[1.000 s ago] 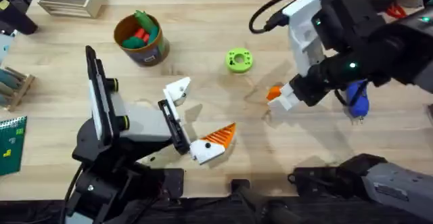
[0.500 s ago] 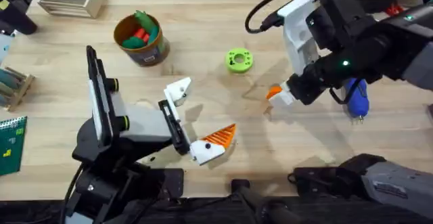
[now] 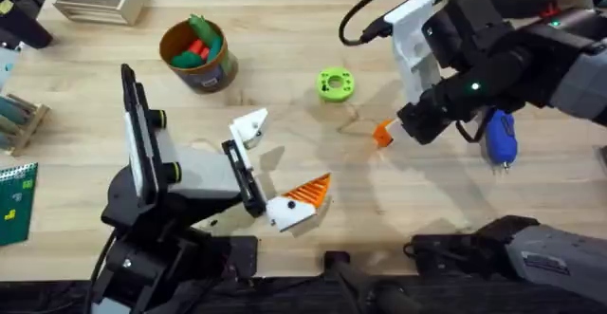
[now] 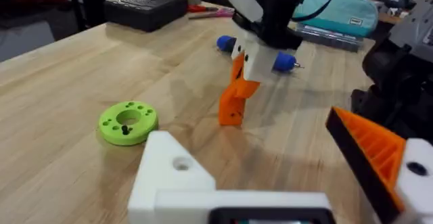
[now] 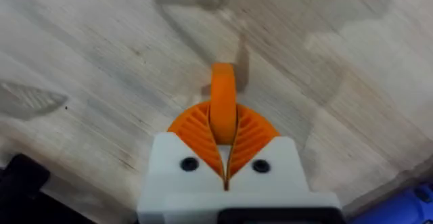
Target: Pick up the gripper from the table and insert it into the empty holder that is missing its gripper. Then pick up a screw, insert it into the mounting hole, and use the screwdriver to tighten it. Finally, clean up the table by picking up the vegetable and placing it into the bucket.
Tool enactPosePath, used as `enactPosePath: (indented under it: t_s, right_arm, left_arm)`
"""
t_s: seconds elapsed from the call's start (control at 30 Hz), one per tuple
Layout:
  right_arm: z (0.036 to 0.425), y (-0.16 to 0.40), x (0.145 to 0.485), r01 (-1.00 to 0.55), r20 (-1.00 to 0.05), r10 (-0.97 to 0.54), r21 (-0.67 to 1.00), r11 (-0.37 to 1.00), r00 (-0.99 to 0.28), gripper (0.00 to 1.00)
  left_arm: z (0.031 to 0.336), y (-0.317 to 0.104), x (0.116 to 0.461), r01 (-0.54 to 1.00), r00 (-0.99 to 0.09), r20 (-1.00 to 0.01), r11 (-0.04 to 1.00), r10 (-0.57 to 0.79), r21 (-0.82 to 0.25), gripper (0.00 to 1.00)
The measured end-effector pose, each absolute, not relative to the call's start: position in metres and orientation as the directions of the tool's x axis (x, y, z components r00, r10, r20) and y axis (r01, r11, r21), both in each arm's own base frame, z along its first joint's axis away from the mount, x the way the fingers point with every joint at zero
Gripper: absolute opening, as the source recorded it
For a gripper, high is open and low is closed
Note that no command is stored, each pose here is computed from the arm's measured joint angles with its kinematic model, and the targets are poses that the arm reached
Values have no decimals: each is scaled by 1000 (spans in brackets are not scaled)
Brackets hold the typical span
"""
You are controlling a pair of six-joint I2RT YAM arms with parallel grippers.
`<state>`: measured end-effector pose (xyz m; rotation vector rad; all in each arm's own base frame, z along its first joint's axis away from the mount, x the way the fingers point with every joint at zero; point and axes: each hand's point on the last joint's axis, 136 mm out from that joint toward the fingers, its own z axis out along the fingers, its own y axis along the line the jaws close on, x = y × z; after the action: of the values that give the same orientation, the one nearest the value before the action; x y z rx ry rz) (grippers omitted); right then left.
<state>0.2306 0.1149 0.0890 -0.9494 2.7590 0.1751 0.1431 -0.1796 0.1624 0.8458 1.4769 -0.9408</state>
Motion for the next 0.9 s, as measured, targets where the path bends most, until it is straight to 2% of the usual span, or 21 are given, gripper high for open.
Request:
enactPosePath:
  t_s: [0.13,0.3,0.47,0.6,0.67,0.73,0.83,0.87,0.9]
  right_arm:
    - [93,115,229,-619,-252,-592,40,784,-765,19]
    - [120,114,228,-604,-351,-560,18,797,-750,18]
    - [168,115,225,-563,-539,-467,16,826,-701,18]
    - [212,136,226,-567,-707,-314,149,810,-634,18]
    - [226,151,229,-578,-750,-232,236,781,-620,18]
    - [226,164,233,-564,-745,-153,337,754,-649,18]
    - [214,185,237,-530,-685,-62,500,685,-726,18]
    - [207,193,238,-511,-646,-44,559,653,-762,18]
    - [197,212,236,-462,-543,-27,686,563,-839,18]
  left_arm:
    - [162,-180,143,901,-107,-994,422,0,-96,987]
    - [162,-180,143,901,-107,-994,422,0,-97,987]
    - [162,-180,143,901,-107,-994,422,0,-96,987]
    - [162,-180,143,901,-107,-994,422,0,-97,987]
    - [162,-180,143,901,-107,-994,422,0,-96,987]
    - [163,-180,143,901,-106,-994,422,0,-96,987]
    - [162,-180,143,901,-107,-994,422,1,-97,987]
    - [162,-180,143,901,-107,-994,422,1,-97,987]
    - [162,-180,143,901,-107,-994,422,0,-97,988]
